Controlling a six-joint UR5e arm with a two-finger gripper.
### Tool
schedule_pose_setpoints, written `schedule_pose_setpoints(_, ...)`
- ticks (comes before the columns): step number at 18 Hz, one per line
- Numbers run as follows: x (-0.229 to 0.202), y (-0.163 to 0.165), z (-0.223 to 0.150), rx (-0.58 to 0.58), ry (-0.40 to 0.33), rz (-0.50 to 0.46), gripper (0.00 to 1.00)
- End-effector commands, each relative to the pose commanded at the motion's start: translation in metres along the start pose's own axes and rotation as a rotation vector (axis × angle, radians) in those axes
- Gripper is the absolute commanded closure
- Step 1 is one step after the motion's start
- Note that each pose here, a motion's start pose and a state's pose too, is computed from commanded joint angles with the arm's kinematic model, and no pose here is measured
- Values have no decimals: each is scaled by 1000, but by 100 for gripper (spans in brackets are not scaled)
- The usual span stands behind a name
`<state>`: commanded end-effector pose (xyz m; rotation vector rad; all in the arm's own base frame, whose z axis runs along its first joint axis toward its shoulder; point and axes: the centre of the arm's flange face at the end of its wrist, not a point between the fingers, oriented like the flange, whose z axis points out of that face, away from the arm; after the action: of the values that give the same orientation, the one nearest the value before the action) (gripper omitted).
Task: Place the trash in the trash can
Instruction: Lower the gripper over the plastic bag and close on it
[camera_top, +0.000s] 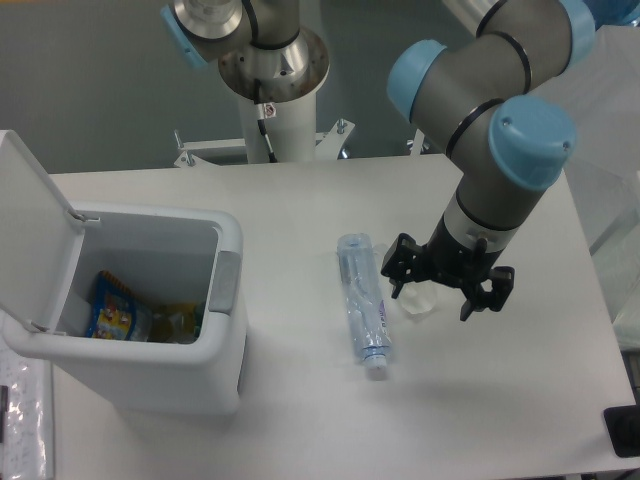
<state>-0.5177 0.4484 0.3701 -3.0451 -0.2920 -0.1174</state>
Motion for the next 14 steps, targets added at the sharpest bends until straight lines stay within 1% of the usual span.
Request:
schedule_pose_setpoints(1, -2, 5, 2, -47, -29, 1, 0)
schedule_pose_setpoints(2, -5, 12, 6, -83, -39, -6, 0)
schedule_pose_setpoints(4, 0, 17, 18, -101, -23, -20, 0)
schedule_pose_setpoints(9, 14, 27, 33, -129, -7, -51, 0)
schedule_pose_setpoints(10, 18, 32, 42, -143, 7, -56, 0)
schedule_pose_setpoints(11, 24, 40, 50, -159, -1, -56, 0)
schedule_pose_setpoints(13, 24, 45, 53, -141, -68, -53, 0)
schedule_pose_setpoints(14, 25, 45, 58, -138, -76, -52, 0)
